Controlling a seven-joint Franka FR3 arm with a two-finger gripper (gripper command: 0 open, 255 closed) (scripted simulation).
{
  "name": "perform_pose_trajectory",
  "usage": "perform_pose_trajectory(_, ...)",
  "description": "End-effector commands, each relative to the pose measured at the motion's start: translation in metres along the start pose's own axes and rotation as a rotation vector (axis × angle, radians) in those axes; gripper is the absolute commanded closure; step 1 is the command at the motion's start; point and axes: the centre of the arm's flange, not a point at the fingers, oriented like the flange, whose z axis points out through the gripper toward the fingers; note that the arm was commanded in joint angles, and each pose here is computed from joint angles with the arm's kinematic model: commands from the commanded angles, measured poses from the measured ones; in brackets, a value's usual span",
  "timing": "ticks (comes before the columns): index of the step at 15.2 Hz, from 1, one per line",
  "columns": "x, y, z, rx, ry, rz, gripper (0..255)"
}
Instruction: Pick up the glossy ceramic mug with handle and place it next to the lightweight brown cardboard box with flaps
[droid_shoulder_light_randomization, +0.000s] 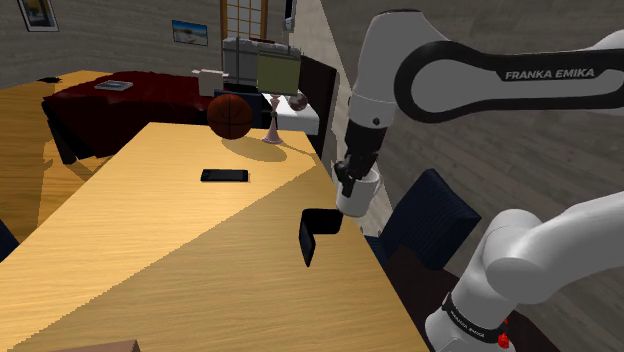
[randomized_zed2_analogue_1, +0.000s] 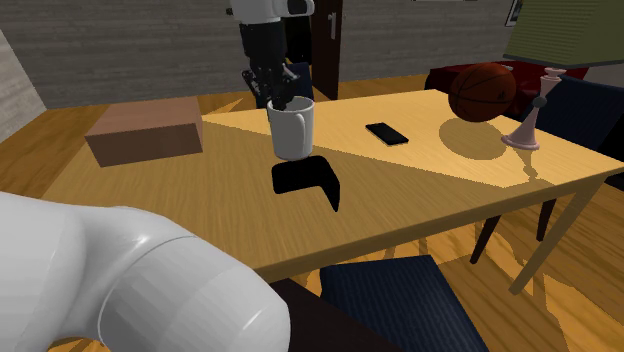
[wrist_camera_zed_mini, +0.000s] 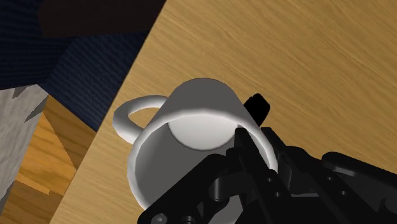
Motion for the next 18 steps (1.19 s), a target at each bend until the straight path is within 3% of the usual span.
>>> perform_pose_trajectory(1, -0.01, -0.025, -0.001, 0.0, 0.0, 0.001, 255)
perform_pose_trajectory(18, -0.077, -0.239, -0.015, 0.0, 0.0, 0.001, 255)
